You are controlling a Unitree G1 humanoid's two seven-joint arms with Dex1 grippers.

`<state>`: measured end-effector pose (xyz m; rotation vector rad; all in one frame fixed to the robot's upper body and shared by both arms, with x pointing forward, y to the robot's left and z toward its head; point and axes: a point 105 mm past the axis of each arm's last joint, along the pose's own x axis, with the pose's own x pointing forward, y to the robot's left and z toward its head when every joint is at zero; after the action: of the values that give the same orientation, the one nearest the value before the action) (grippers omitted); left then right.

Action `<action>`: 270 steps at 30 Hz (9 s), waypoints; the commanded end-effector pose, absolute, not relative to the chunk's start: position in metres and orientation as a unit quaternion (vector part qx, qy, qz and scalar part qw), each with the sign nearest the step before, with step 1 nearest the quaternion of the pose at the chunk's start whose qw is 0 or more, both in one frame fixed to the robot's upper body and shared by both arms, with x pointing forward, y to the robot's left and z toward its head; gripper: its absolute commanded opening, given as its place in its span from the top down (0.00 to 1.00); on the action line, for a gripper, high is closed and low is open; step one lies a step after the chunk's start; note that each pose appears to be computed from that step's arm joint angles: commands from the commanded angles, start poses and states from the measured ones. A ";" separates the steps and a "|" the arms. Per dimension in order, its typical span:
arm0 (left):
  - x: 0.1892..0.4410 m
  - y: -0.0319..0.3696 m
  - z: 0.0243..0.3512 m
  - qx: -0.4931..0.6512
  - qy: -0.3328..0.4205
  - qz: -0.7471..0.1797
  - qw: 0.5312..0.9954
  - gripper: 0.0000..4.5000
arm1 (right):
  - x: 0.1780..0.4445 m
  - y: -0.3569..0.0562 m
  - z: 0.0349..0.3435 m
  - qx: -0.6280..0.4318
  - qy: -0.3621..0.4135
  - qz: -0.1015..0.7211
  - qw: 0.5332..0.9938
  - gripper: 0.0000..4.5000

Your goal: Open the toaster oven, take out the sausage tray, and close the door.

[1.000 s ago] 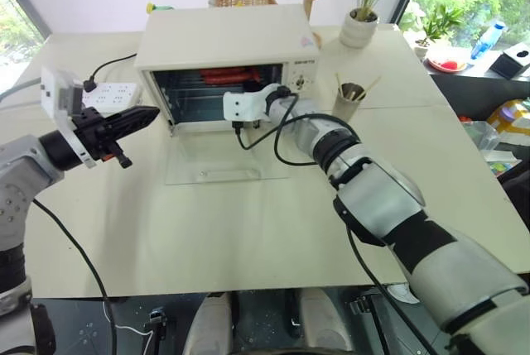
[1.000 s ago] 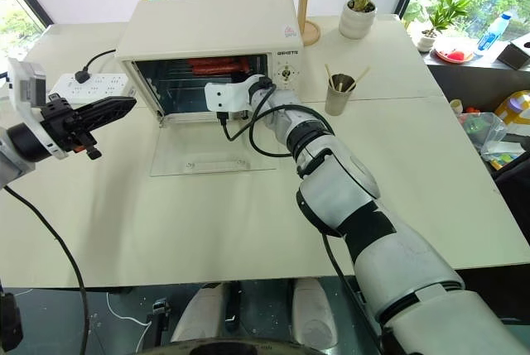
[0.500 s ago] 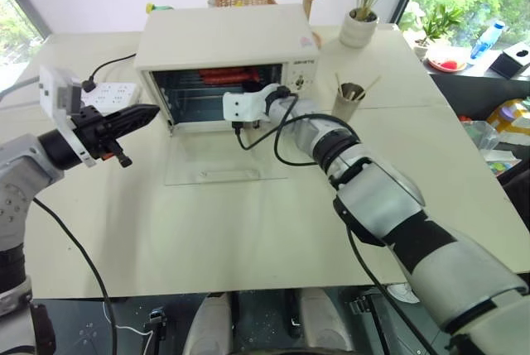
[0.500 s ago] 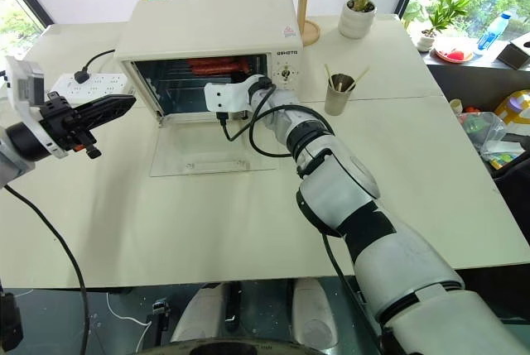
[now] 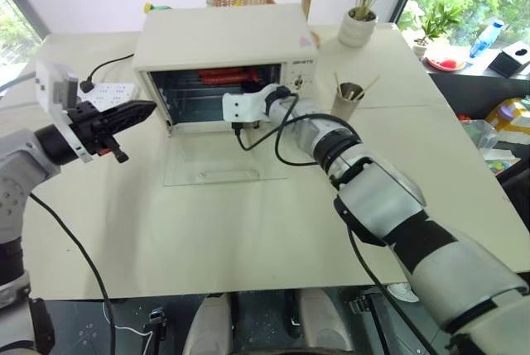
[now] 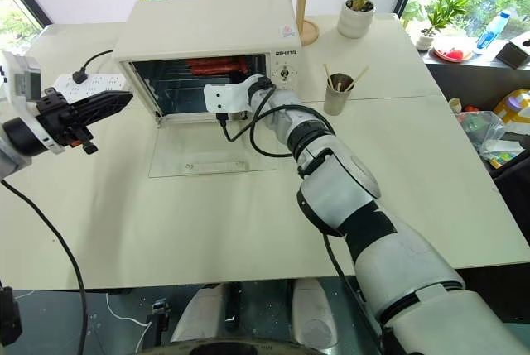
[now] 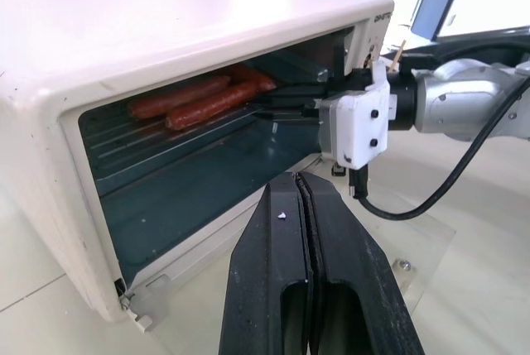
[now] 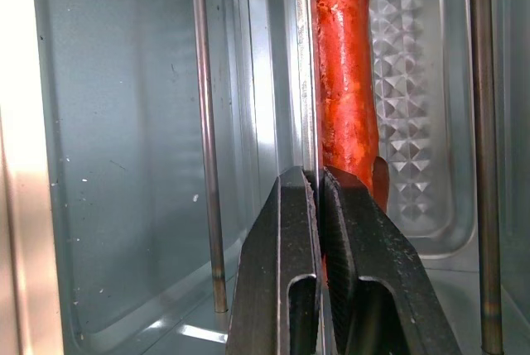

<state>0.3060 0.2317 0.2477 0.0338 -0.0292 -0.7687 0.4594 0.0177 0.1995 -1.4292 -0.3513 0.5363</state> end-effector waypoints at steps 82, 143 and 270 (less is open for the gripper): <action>0.377 0.237 0.317 -0.018 -0.134 -0.405 0.904 1.00 | 0.416 0.067 0.205 -0.619 -0.286 0.325 0.656 0.99; 0.394 0.225 0.284 0.055 -0.054 -0.433 0.898 1.00 | 0.353 0.027 0.198 -0.603 -0.334 0.349 0.634 0.99; 0.211 0.295 0.156 -0.560 0.026 -0.191 0.806 1.00 | 0.266 -0.099 0.139 -0.609 -0.342 0.494 0.518 0.57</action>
<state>0.2138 0.2760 0.1370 -1.2237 0.1745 -0.4366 0.2630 -0.0959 0.1283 -1.4592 -0.7931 1.2317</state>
